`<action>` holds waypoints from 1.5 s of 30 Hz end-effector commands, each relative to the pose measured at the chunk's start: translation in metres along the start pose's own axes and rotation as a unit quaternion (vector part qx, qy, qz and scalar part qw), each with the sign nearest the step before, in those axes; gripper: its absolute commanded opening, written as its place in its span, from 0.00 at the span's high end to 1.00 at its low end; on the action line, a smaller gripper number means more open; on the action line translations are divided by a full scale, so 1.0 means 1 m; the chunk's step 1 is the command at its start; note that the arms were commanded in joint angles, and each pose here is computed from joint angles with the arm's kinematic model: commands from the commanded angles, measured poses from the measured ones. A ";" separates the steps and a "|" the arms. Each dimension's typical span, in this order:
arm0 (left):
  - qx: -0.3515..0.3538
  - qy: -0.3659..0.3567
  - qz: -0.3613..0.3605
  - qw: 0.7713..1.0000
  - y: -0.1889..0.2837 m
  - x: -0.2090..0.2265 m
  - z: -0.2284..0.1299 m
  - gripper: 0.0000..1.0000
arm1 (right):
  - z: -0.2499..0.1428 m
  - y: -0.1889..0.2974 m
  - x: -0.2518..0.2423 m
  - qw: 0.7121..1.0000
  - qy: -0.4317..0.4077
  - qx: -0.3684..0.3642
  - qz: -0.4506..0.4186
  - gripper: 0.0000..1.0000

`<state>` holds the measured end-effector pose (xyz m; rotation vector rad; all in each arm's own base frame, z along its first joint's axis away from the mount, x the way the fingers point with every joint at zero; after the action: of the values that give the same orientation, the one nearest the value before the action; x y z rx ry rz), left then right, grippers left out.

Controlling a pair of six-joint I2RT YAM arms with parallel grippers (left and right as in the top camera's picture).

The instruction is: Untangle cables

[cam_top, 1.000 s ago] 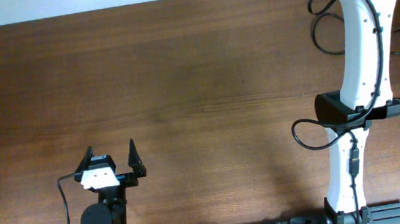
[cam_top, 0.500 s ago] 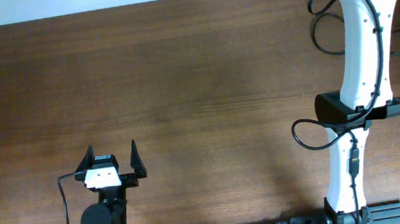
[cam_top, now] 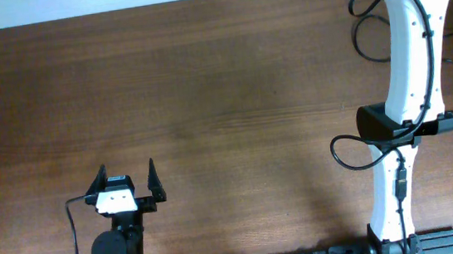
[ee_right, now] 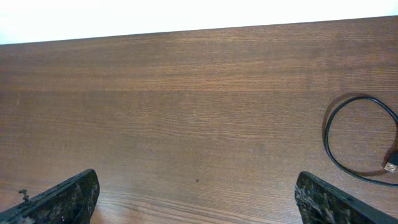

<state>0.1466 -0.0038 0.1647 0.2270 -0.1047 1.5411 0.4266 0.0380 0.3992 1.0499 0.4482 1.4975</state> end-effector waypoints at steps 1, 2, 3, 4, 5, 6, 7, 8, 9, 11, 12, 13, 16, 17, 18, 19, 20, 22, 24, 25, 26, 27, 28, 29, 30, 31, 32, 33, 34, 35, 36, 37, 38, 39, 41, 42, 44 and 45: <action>-0.002 -0.008 -0.008 1.000 0.000 -0.001 0.000 0.01 | -0.001 0.009 0.003 1.000 0.005 -0.007 0.006 0.01; -0.002 -0.008 -0.008 1.000 0.000 -0.001 0.000 0.01 | -0.001 0.009 0.003 1.000 0.005 -0.007 0.006 0.01; -0.002 -0.008 -0.008 1.000 0.000 -0.001 0.000 0.01 | -0.001 0.009 0.003 1.000 0.005 -0.007 0.006 0.01; -0.002 -0.008 -0.008 1.000 0.000 -0.001 0.000 0.01 | -0.001 0.009 0.003 1.000 0.005 -0.007 0.006 0.01; -0.002 -0.008 -0.008 1.000 0.000 -0.001 0.000 0.01 | -0.001 0.009 0.003 1.000 0.005 -0.007 0.006 0.01; -0.002 -0.008 -0.008 1.000 0.000 -0.001 0.000 0.01 | -0.001 0.009 0.003 1.000 0.005 -0.007 0.006 0.01; -0.002 -0.008 -0.008 1.000 0.000 -0.001 0.000 0.01 | -0.001 0.009 0.003 1.000 0.005 -0.007 0.006 0.01; -0.002 -0.008 -0.008 1.000 0.000 -0.001 0.000 0.01 | -0.001 0.009 0.003 1.000 0.005 -0.007 0.006 0.01; -0.002 -0.008 -0.008 1.000 0.000 -0.001 0.000 0.01 | -0.001 0.009 0.003 1.000 0.005 -0.007 0.006 0.01; -0.002 -0.008 -0.008 1.000 0.000 -0.001 0.000 0.01 | -0.001 0.009 0.003 1.000 0.005 -0.007 0.006 0.01; -0.002 -0.008 -0.008 1.000 0.000 -0.001 0.000 0.01 | -0.001 0.009 0.003 1.000 0.005 -0.007 0.006 0.01; -0.002 -0.008 -0.008 1.000 0.000 -0.001 0.000 0.01 | -0.001 0.009 0.003 1.000 0.005 -0.007 0.006 0.01; -0.002 -0.008 -0.008 1.000 0.000 -0.001 0.000 0.01 | -0.001 0.009 0.003 1.000 0.005 -0.007 0.006 0.01; -0.002 -0.008 -0.008 1.000 0.000 -0.001 0.000 0.01 | -0.001 0.009 0.003 1.000 0.005 -0.007 0.006 0.01; -0.002 -0.008 -0.008 1.000 0.000 -0.001 0.000 0.01 | -0.001 0.009 0.003 1.000 0.005 -0.007 0.006 0.01; -0.002 -0.008 -0.008 1.000 0.000 -0.001 0.000 0.01 | -0.001 0.008 0.003 1.000 0.005 -0.006 0.006 0.01; -0.002 -0.008 -0.008 1.000 0.000 -0.001 0.000 0.01 | -0.001 0.008 0.003 1.000 0.005 -0.006 0.005 0.01; -0.002 -0.008 -0.008 1.000 0.000 -0.001 0.000 0.01 | -0.001 0.008 0.003 1.000 0.005 -0.006 0.005 0.01; -0.002 -0.008 -0.008 1.000 0.000 -0.001 0.000 0.01 | -0.001 0.008 0.003 1.000 0.005 -0.006 0.005 0.01; -0.002 -0.008 -0.008 1.000 0.000 -0.001 0.000 0.01 | -0.001 0.008 0.003 1.000 0.005 -0.006 0.004 0.01; -0.002 -0.008 -0.008 1.000 0.000 -0.001 0.000 0.01 | -0.001 0.008 0.003 1.000 0.005 -0.007 0.002 0.01; -0.002 -0.008 -0.008 1.000 0.000 -0.001 0.000 0.01 | -0.001 0.009 0.003 1.000 0.005 -0.008 0.003 0.01; -0.002 -0.008 -0.008 1.000 0.000 -0.001 0.000 0.01 | -0.001 0.010 0.003 1.000 0.005 -0.010 0.003 0.01; -0.002 -0.008 -0.008 1.000 0.000 -0.001 0.000 0.01 | -0.001 0.011 0.004 1.000 0.006 -0.012 0.003 0.01; -0.002 -0.008 -0.008 1.000 0.000 -0.001 0.000 0.01 | 0.000 0.012 0.004 1.000 0.007 -0.014 0.001 0.01; -0.002 -0.008 -0.008 1.000 0.000 -0.001 0.000 0.01 | 0.001 0.012 0.003 1.000 0.007 -0.017 -0.006 0.01; -0.002 -0.008 -0.008 1.000 0.000 -0.001 0.000 0.01 | 0.002 0.012 0.003 1.000 0.007 -0.021 -0.011 0.01; -0.002 -0.008 -0.008 1.000 0.000 -0.001 0.000 0.01 | 0.004 0.013 0.003 1.000 0.008 -0.026 -0.014 0.01; -0.002 -0.008 -0.008 1.000 0.000 -0.001 0.000 0.01 | 0.005 0.013 0.003 0.999 0.008 -0.030 -0.016 0.01; -0.002 -0.008 -0.008 1.000 0.000 -0.001 0.000 0.01 | 0.007 0.013 0.004 0.999 0.009 -0.032 -0.015 0.01; -0.002 -0.008 -0.008 1.000 0.000 -0.001 0.000 0.01 | 0.008 0.014 0.004 0.999 0.010 -0.038 -0.013 0.01; -0.002 -0.008 -0.008 1.000 0.000 -0.001 0.000 0.01 | 0.008 0.014 0.004 0.999 0.010 -0.042 -0.013 0.01; -0.002 -0.008 -0.008 1.000 0.000 -0.001 0.000 0.01 | 0.008 0.014 0.004 0.999 0.011 -0.045 -0.012 0.01; -0.002 -0.008 -0.008 1.000 0.000 -0.001 0.000 0.01 | 0.007 0.014 0.004 0.999 0.012 -0.050 -0.010 0.01; -0.002 -0.008 -0.008 1.000 0.000 -0.001 0.000 0.01 | 0.004 0.015 0.003 0.998 0.013 -0.058 -0.007 0.01; -0.002 -0.008 -0.008 1.000 0.000 -0.001 0.000 0.01 | 0.000 0.015 0.001 0.998 0.014 -0.063 -0.005 0.01; -0.002 -0.008 -0.008 1.000 0.000 -0.001 0.000 0.01 | -0.009 0.016 -0.001 0.997 0.016 -0.074 -0.001 0.01; -0.002 -0.008 -0.008 1.000 0.000 -0.001 0.000 0.01 | -0.015 0.017 -0.004 0.997 0.017 -0.082 0.001 0.01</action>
<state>0.1466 -0.0043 0.1647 0.2262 -0.1053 1.5339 0.4258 0.0348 0.3988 0.9456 0.3761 1.5095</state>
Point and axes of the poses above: each gripper's point midway between its finger pads, its own y axis back along the fingers, its own x axis along the line the jaws close on, z = x × y, the point moved 10 cm from there along y, back along the fingers, and after that the axes turned 12 degrees about -y, right-handed, at the moved point
